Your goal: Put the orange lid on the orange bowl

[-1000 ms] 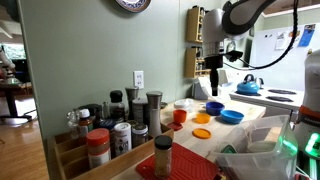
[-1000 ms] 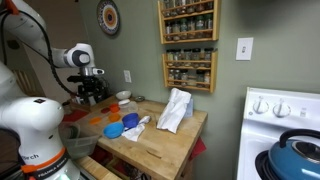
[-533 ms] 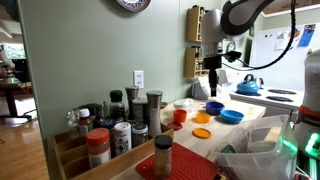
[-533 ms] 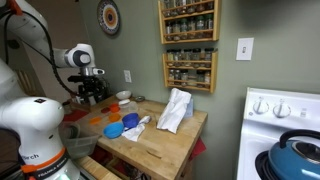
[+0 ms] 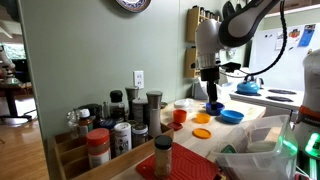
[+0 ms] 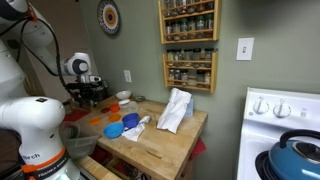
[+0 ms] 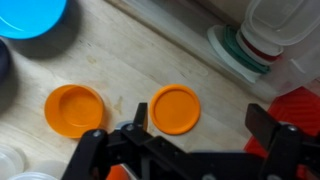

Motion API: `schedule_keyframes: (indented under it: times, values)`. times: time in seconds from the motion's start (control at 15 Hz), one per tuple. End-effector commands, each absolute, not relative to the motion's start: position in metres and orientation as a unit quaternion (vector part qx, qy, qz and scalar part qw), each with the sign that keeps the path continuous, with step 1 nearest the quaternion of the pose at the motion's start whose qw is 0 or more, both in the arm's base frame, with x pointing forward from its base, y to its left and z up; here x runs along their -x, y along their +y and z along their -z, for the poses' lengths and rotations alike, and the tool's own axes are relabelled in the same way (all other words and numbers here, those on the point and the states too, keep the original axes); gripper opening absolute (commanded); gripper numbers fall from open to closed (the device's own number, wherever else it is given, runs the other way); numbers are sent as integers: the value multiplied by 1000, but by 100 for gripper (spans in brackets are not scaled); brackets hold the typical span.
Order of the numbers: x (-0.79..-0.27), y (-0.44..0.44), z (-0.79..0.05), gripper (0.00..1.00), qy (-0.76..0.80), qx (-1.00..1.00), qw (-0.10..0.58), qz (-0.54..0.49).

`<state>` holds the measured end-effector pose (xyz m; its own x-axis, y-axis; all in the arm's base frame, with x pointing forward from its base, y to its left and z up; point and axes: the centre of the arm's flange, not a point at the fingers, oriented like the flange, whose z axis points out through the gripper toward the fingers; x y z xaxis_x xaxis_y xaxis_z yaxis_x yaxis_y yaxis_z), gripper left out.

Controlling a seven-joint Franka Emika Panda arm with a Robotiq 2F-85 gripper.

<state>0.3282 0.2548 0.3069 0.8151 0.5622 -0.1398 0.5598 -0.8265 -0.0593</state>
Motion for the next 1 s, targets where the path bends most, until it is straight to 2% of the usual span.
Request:
schedule_keyframes:
  times: [0.0, 0.6, 0.93]
  values:
    - [-334, 287, -263, 100, -303, 949, 2, -82]
    - [-330, 285, -248, 100, -276, 955, 4, -110]
    - [-335, 287, -232, 100, -218, 973, 10, -69]
